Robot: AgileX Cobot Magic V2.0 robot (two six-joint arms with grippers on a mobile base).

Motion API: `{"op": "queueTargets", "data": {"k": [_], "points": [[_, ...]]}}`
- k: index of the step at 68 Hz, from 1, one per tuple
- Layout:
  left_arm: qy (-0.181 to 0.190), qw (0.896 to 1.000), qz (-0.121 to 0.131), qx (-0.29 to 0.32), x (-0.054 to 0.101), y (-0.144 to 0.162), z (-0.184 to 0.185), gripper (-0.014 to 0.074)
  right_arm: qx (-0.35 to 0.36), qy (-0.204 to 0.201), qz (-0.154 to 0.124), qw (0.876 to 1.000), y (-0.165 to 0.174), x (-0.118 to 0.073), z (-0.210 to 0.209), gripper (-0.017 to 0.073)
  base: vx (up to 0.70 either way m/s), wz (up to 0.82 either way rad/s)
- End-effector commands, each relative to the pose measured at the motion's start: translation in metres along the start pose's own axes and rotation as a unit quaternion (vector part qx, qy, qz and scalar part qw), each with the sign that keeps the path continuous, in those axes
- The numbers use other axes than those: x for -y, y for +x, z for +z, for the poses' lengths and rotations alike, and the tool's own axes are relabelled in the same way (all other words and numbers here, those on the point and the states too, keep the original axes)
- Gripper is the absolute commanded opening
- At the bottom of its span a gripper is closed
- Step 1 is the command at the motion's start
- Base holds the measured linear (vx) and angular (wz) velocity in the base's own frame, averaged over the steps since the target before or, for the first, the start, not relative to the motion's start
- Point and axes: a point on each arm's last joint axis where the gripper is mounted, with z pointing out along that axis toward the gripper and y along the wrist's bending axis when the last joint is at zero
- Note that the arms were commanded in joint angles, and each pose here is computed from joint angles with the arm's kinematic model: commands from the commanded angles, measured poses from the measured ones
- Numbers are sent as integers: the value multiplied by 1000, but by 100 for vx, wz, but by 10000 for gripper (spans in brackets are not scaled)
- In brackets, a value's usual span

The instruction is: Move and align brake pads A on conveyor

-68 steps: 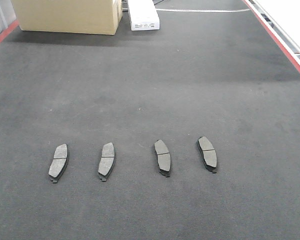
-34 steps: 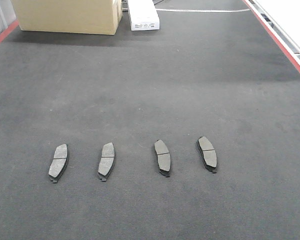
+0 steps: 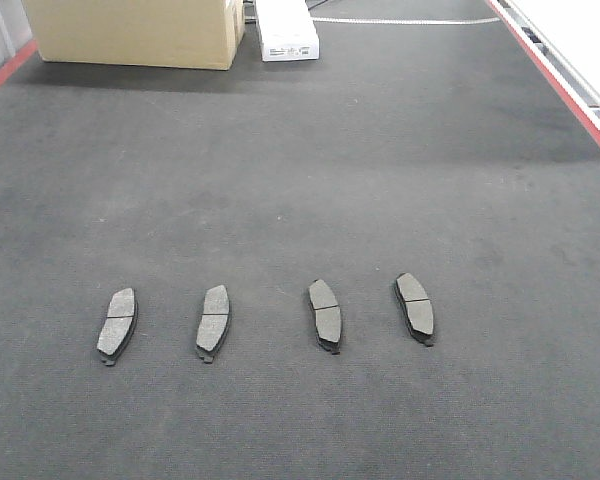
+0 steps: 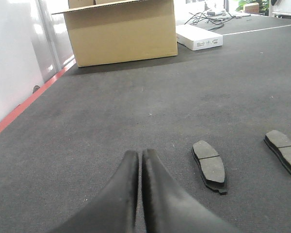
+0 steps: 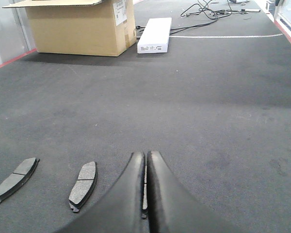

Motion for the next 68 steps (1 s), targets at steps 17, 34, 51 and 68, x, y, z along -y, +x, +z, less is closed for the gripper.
{"op": "queueTargets", "data": {"k": [17, 34, 51, 68], "points": [[-6, 999, -2, 52, -1, -11, -2, -6, 93, 22, -15, 995, 9, 5, -2, -10, 0, 0], [-6, 999, -2, 52, -1, -11, -2, -6, 119, 123, -6, 985, 60, 21, -13, -10, 0, 0], [-6, 999, -2, 52, -1, -11, -2, -6, 129, 132, 10, 983, 106, 23, -17, -10, 0, 0], [-6, 999, -2, 52, -1, -11, -2, -6, 121, 133, 3, 984, 108, 22, -18, -10, 0, 0]]}}
